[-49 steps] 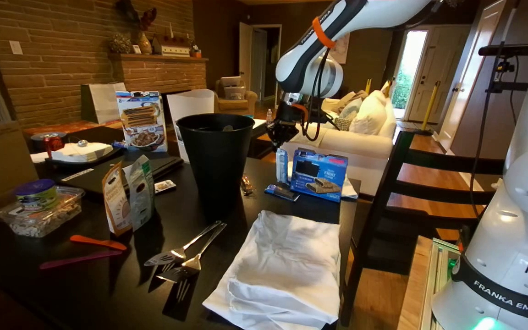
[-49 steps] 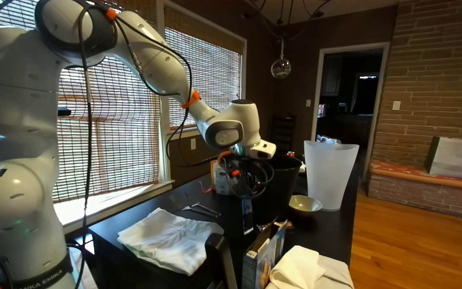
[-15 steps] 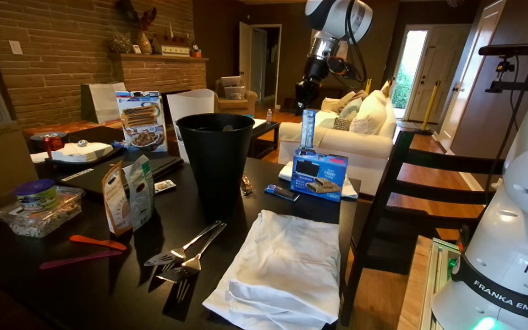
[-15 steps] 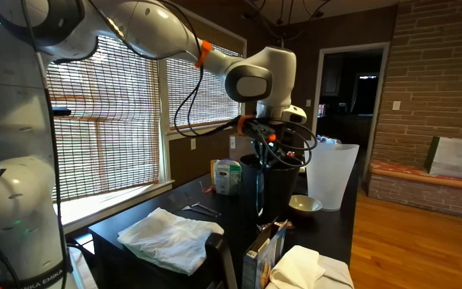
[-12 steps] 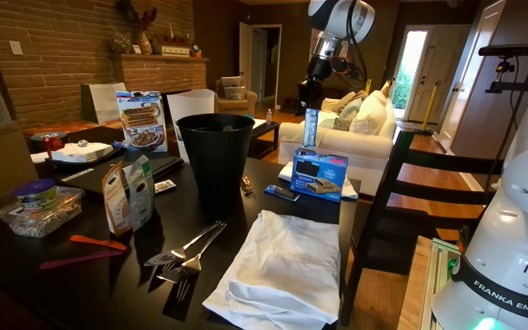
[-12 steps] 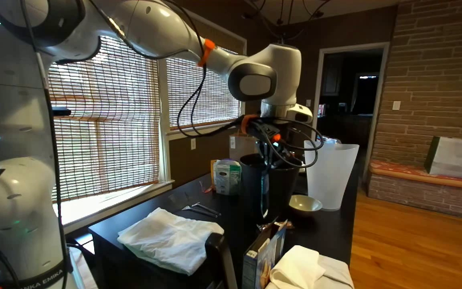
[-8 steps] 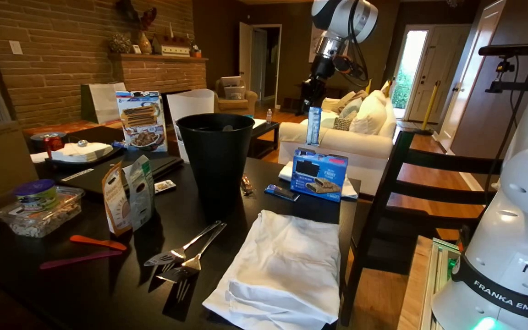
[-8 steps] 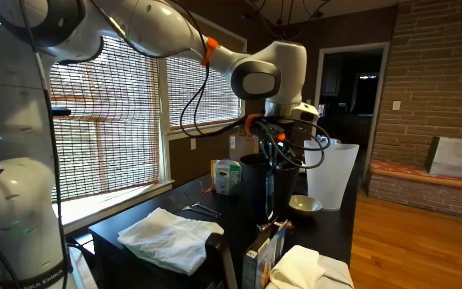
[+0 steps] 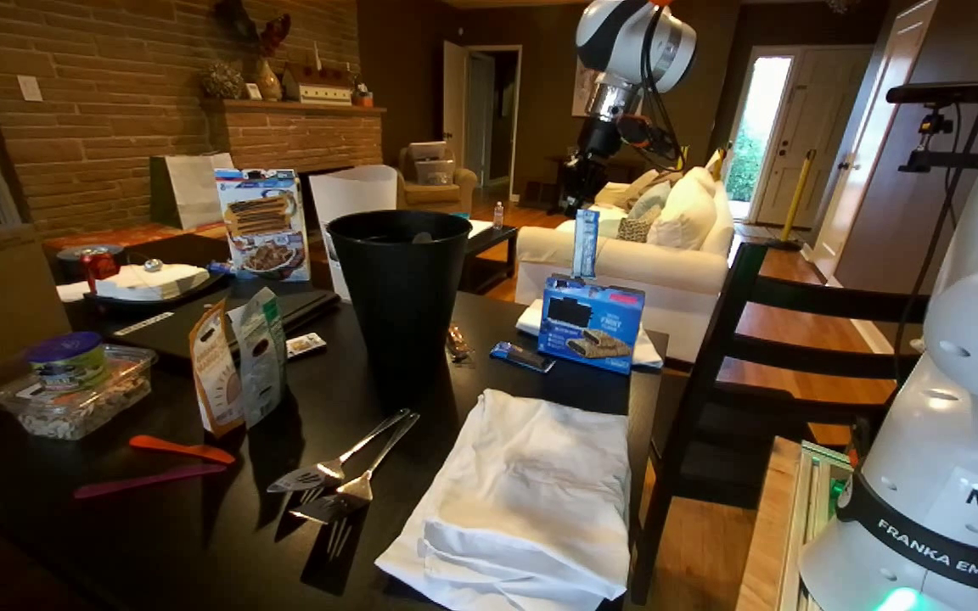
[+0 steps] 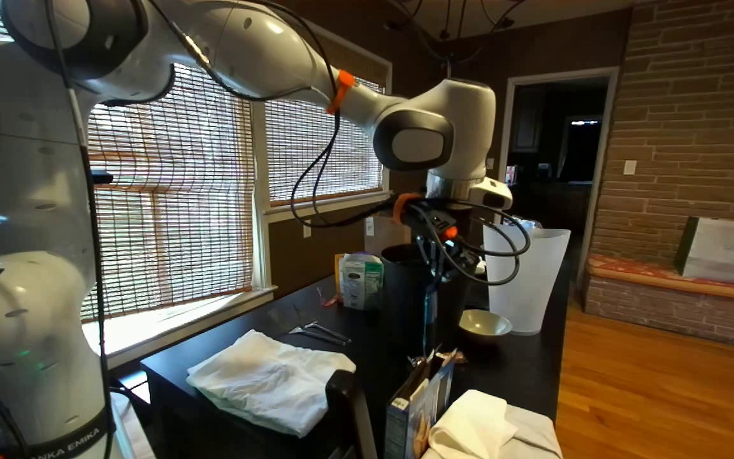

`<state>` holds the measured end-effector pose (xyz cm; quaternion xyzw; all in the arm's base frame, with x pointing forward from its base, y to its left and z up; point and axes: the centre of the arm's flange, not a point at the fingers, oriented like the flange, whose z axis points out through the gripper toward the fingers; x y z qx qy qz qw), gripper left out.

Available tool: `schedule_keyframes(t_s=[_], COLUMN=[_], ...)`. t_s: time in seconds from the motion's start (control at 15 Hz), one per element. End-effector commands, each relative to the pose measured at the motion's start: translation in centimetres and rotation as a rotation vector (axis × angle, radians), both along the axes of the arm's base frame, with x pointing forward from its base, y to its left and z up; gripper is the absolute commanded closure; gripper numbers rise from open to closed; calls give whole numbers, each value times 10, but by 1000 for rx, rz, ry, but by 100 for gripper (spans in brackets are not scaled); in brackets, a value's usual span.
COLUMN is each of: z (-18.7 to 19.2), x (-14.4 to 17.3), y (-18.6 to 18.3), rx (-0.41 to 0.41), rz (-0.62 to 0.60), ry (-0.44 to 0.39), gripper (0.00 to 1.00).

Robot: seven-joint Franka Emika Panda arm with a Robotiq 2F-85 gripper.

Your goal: Put the left packet in the blue box

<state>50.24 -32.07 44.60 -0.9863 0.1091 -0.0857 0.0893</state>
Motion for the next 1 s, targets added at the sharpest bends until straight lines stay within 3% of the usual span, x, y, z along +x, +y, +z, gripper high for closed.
schedule_keyframes(t_s=[0.0,0.93], z=[-2,-24], x=[3,-1], y=[-9,-13], rx=[5,30], rz=[-19,-52], ry=[12,55], gripper=[100,100])
